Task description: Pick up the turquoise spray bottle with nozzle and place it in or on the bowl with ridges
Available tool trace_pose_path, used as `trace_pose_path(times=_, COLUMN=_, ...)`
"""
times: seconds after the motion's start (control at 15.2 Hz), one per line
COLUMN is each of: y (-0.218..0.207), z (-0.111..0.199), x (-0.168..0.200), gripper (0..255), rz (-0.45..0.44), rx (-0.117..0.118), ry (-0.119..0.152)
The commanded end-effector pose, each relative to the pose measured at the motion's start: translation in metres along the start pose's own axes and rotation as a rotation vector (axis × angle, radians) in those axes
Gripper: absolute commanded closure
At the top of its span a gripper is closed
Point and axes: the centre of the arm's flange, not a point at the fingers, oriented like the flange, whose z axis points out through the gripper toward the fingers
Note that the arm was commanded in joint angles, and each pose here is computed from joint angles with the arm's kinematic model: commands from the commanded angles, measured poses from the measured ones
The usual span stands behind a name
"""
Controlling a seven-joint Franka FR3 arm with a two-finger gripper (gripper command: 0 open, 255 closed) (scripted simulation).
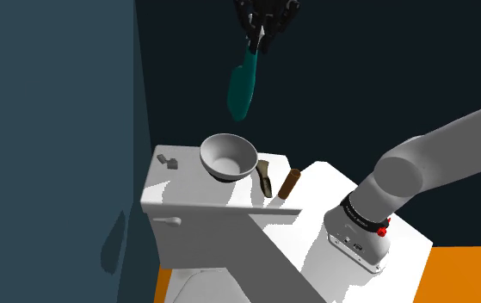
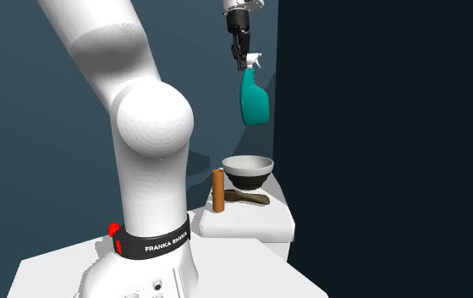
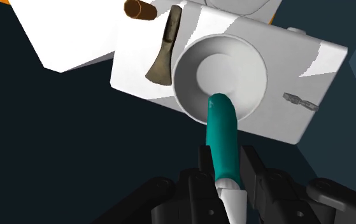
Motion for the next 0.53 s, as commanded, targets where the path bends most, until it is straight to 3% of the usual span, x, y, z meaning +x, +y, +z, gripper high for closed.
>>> trace_pose_path(times=0.0, y=0.000, z=0.012, x=-0.001, gripper=255, rz=0.000, rx=0.000, ry=0.000)
trace_pose_path(times=0.46, y=-0.004, z=0.048, x=-0.004, gripper=255, rz=0.000, rx=0.000, ry=0.000)
